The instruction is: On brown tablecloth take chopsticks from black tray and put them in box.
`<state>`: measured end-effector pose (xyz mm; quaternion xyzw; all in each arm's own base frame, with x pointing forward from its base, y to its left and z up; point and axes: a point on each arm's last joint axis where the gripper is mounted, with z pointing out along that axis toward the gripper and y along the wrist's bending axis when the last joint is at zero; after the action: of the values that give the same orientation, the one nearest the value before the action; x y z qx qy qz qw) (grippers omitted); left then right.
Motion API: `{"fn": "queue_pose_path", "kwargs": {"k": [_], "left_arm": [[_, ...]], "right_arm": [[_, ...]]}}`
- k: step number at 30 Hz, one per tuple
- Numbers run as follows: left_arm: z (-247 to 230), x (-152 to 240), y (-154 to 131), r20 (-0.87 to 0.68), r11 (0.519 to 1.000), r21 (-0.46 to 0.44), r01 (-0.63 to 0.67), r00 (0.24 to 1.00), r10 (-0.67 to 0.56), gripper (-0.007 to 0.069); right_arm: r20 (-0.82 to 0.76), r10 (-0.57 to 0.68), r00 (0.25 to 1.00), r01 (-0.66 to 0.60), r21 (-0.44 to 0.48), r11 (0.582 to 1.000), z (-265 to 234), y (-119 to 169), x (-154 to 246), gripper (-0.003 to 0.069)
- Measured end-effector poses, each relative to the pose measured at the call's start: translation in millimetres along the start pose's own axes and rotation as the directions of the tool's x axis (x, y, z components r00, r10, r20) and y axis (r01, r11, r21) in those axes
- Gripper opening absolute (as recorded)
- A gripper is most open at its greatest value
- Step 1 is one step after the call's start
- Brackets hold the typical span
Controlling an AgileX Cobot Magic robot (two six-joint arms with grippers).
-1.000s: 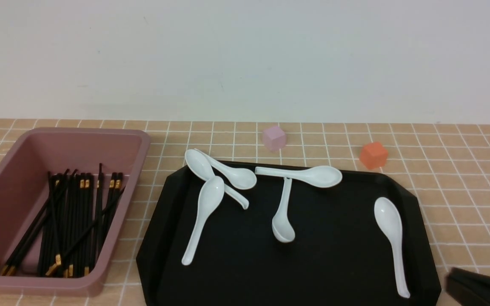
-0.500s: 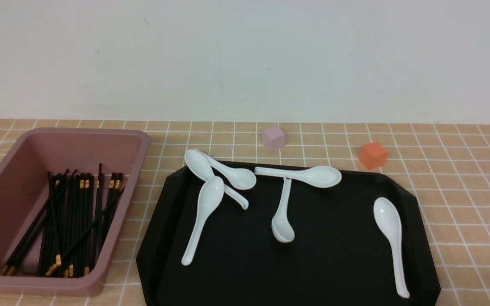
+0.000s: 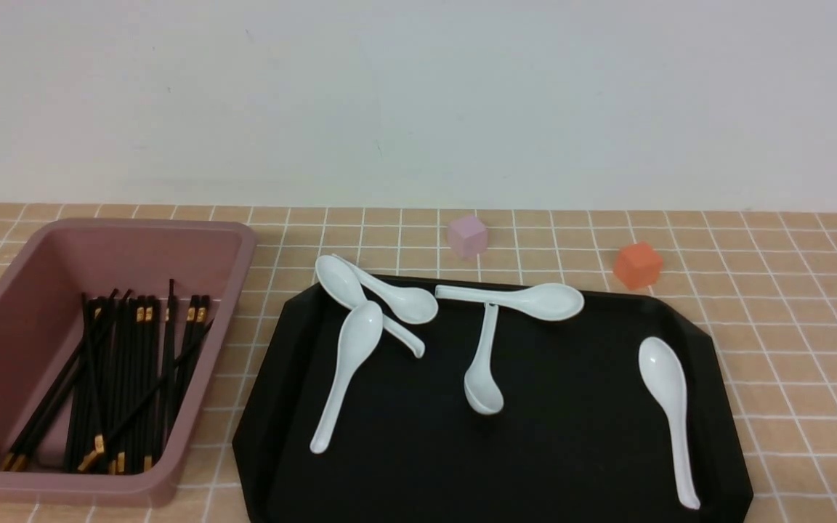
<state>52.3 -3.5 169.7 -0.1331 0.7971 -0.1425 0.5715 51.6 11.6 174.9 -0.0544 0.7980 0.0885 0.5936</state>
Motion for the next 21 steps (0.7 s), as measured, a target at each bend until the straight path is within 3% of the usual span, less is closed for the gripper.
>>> {"fn": "queue_pose_path", "kwargs": {"k": [21], "left_arm": [[0.0, 0.0, 0.0, 0.0, 1.0, 0.0, 0.0, 1.0, 0.0, 0.0239]], "right_arm": [[-0.004, -0.001, 1.0, 0.001, 0.001, 1.0, 0.0, -0.1, 0.3, 0.0064]]}}
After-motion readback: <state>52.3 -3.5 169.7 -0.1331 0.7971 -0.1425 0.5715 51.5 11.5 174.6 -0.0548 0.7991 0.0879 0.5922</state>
